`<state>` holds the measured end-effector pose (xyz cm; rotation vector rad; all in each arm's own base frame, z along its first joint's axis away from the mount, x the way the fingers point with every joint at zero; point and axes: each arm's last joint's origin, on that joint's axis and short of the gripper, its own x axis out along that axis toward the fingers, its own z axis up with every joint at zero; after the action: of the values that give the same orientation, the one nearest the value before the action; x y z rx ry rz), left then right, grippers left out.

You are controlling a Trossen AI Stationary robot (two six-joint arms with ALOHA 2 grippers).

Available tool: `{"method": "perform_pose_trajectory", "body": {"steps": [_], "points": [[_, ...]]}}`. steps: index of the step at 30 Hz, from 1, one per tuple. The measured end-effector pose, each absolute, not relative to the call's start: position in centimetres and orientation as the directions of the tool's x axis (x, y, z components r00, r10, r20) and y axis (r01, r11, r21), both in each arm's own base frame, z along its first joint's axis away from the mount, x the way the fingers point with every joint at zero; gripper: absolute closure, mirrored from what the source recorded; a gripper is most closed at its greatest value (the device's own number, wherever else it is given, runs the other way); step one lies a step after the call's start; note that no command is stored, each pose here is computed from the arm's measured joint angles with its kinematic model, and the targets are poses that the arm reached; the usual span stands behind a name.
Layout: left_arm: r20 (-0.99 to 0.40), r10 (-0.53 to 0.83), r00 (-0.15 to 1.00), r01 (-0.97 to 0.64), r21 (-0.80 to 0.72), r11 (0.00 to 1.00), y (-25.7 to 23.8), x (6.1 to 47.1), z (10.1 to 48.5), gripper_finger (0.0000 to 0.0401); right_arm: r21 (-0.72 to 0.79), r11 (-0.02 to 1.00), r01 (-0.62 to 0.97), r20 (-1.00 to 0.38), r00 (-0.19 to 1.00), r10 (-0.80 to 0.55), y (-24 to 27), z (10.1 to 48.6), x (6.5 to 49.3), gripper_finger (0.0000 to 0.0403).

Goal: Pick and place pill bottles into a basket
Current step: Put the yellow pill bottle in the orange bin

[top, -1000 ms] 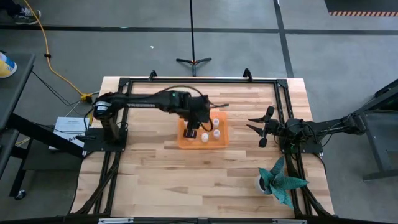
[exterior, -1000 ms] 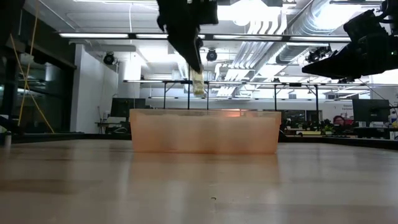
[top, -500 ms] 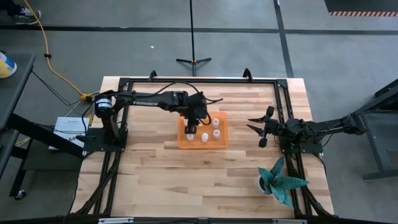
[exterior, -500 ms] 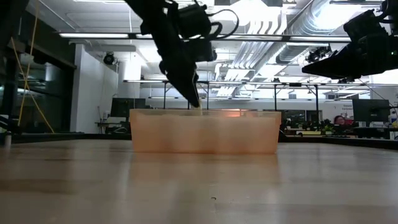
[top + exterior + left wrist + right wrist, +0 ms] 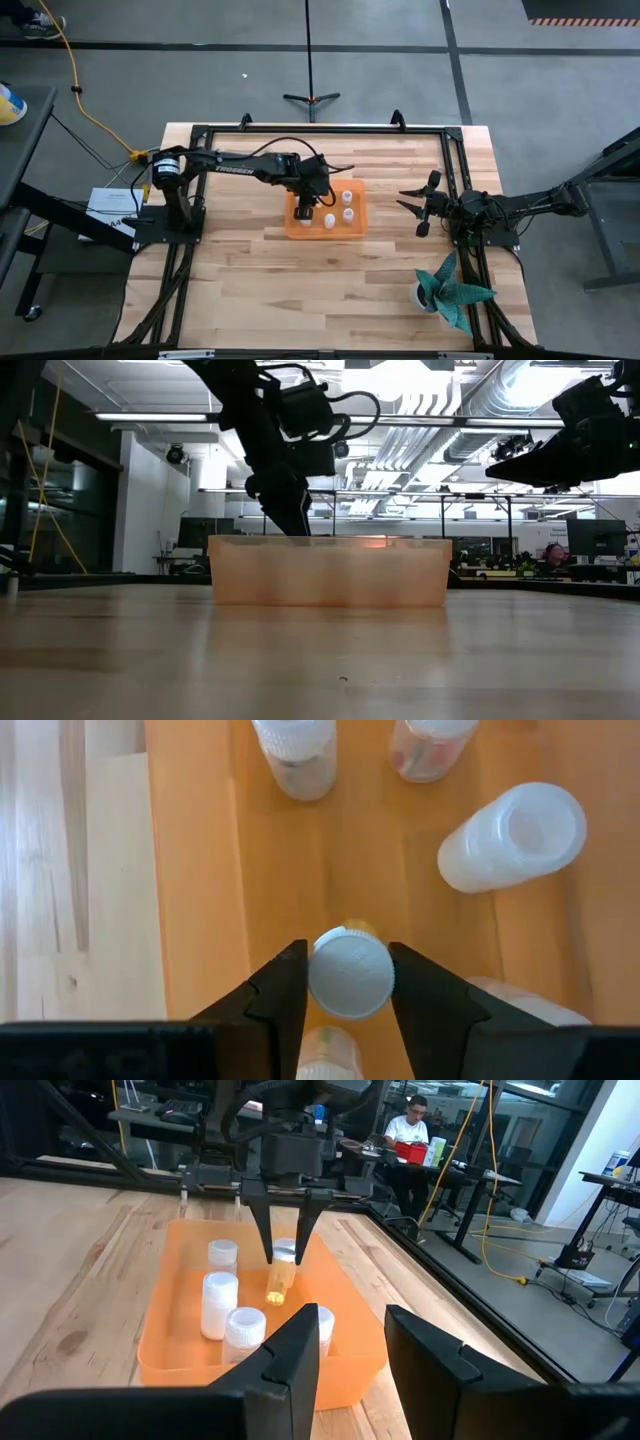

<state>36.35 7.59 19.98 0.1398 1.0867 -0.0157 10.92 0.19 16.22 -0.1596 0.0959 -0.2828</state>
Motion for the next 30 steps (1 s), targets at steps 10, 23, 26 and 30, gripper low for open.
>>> {"method": "perform_pose_trajectory", "body": {"steps": [10, 23, 26, 30], "points": [[-0.9, 0.049, 0.432, 0.079, 0.093, 0.993, 7.53, 36.02, 19.81, 0.0244, -0.174, 0.947, 0.269, -0.072, 0.956, -0.285, 0.19, 16.22, 10.92, 0.0295], [-0.905, 0.048, 0.424, 0.009, 0.057, 0.998, 7.51, 35.93, 19.77, 0.0231, -0.188, 0.945, 0.267, -0.072, 0.956, -0.285, 0.19, 16.22, 10.92, 0.0295], [-0.905, 0.047, 0.422, 0.0, 0.052, 0.999, 7.51, 35.92, 19.76, 0.0229, -0.188, 0.945, 0.268, -0.072, 0.956, -0.285, 0.19, 16.22, 10.92, 0.0295], [-0.905, 0.047, 0.422, 0.0, 0.052, 0.999, 7.51, 35.92, 19.76, 0.0219, -0.188, 0.945, 0.267, -0.072, 0.956, -0.285, 0.19, 16.22, 10.92, 0.0295]]}}
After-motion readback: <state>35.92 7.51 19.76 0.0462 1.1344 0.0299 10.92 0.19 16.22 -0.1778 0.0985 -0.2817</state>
